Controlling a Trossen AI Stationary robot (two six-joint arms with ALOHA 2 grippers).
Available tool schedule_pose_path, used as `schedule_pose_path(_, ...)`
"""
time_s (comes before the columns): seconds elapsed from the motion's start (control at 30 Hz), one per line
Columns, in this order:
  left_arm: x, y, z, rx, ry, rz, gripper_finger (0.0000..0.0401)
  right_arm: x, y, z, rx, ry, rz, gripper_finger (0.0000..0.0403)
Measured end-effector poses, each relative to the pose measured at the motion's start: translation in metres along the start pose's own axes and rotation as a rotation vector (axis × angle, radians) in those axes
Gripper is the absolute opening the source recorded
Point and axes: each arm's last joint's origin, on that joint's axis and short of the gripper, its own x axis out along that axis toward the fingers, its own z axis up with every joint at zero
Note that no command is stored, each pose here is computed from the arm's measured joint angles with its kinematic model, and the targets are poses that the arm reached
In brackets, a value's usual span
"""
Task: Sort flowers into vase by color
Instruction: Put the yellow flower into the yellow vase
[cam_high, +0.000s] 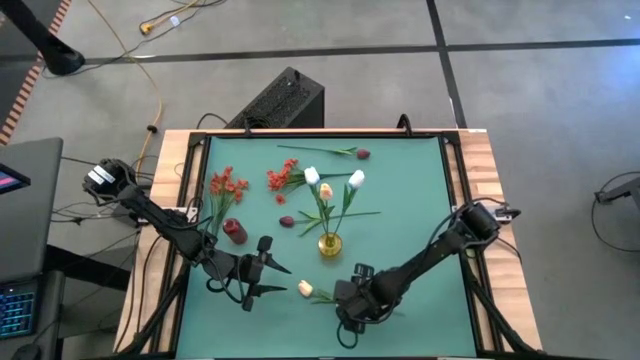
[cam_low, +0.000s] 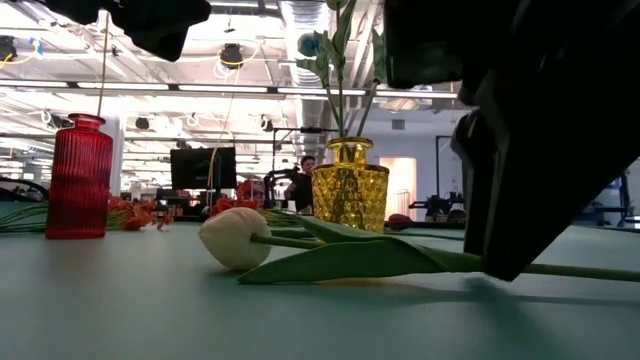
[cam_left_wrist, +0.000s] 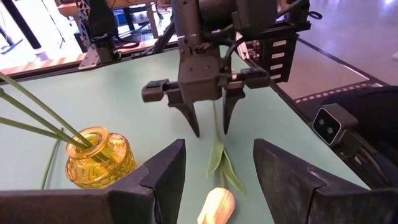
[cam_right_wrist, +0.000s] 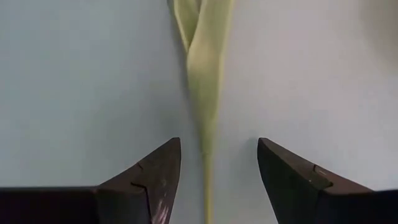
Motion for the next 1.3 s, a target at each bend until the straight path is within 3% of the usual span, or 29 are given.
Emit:
schedule_pose_path(0.2,0.001,0.001,0.001,0.061,-0.007,0.005,0.0178,0.008,-0.003,-0.005,0.014,-0.023,0.018,0.0238)
schedule_pose_path(0.33,0.007,0.005,-0.002,0.053,-0.078,0.028,0.0178,0.009,-0.004,-0.007,0.028,-0.018,0.013,0.0217)
schedule_pose_path(0.47,0.013,0.012,-0.011,0.039,-0.146,0.061,0.0178,0.009,-0.005,-0.007,0.029,-0.014,0.009,0.0168)
schedule_pose_path(0.77,0.015,0.017,-0.012,0.004,-0.143,0.077,0.0178,0.01,-0.004,-0.007,0.032,-0.014,0.019,0.0023)
schedule_pose_path(1.0,0.015,0.016,-0.013,0.041,-0.132,0.077,0.0178,-0.003,-0.002,-0.003,-0.008,-0.082,0.04,0.003)
schedule_pose_path(1.17,0.004,0.014,-0.004,0.091,-0.177,0.065,0.0178,-0.049,0.008,0.002,-0.136,-0.308,0.022,0.0024)
schedule_pose_path(1.3,-0.011,0.019,-0.015,0.078,-0.19,0.084,0.0178,-0.086,0.01,0.004,-0.221,-0.453,-0.003,0.0024)
